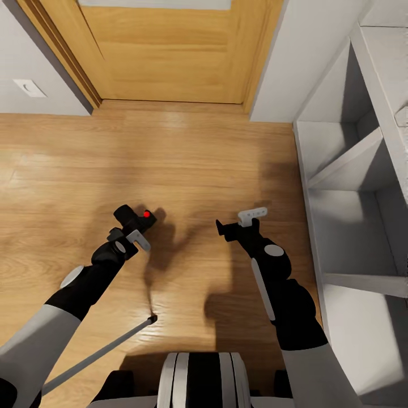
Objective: Attach the digital camera to the camera tripod in the bedroom.
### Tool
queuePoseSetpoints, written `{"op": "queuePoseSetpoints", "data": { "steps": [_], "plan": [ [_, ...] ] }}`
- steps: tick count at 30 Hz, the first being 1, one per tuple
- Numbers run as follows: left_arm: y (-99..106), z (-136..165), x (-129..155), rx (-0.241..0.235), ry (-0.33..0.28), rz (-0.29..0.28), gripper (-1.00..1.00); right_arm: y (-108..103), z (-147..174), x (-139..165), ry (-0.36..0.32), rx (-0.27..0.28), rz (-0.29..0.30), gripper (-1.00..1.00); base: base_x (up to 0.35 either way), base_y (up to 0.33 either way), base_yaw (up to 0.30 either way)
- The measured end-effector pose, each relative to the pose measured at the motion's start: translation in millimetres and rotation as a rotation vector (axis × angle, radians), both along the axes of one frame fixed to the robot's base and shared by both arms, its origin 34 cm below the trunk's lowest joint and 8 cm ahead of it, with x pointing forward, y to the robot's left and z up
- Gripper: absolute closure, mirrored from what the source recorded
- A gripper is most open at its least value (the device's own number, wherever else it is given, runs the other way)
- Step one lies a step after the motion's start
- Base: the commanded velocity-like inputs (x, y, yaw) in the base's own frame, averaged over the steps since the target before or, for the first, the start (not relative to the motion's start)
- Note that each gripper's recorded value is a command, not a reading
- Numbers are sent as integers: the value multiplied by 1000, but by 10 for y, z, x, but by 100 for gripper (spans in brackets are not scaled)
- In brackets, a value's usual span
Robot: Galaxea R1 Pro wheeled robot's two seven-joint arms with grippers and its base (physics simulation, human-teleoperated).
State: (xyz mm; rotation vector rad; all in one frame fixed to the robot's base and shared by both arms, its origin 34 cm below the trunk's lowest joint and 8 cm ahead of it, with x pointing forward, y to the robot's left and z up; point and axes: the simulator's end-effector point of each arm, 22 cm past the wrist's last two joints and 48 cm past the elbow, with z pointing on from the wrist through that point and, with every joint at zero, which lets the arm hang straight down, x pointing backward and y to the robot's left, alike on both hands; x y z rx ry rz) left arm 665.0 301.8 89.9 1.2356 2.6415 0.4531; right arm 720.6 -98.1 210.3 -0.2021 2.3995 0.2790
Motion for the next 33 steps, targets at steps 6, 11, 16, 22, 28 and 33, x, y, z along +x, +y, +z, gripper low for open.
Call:
{"op": "queuePoseSetpoints", "data": {
  "steps": [6,11,16,22,28,33],
  "plan": [
    [0,150,97,0,-25,0,100,0,163,65,-24,0,0,-100,0,0,0],
    [-1,277,173,0,-45,0,100,0,300,117,-45,0,0,-100,0,0,0],
    [1,404,246,0,-66,0,100,3,438,165,-65,1,1,-100,0,0,0],
    [0,558,328,0,-89,0,100,4,605,220,-90,1,1,-100,0,0,0],
    [1,716,411,0,-114,0,100,2,773,272,-114,2,0,-100,0,0,0],
    [3,851,480,1,-135,0,100,4,914,311,-134,2,1,-100,0,0,0]
  ]
}}
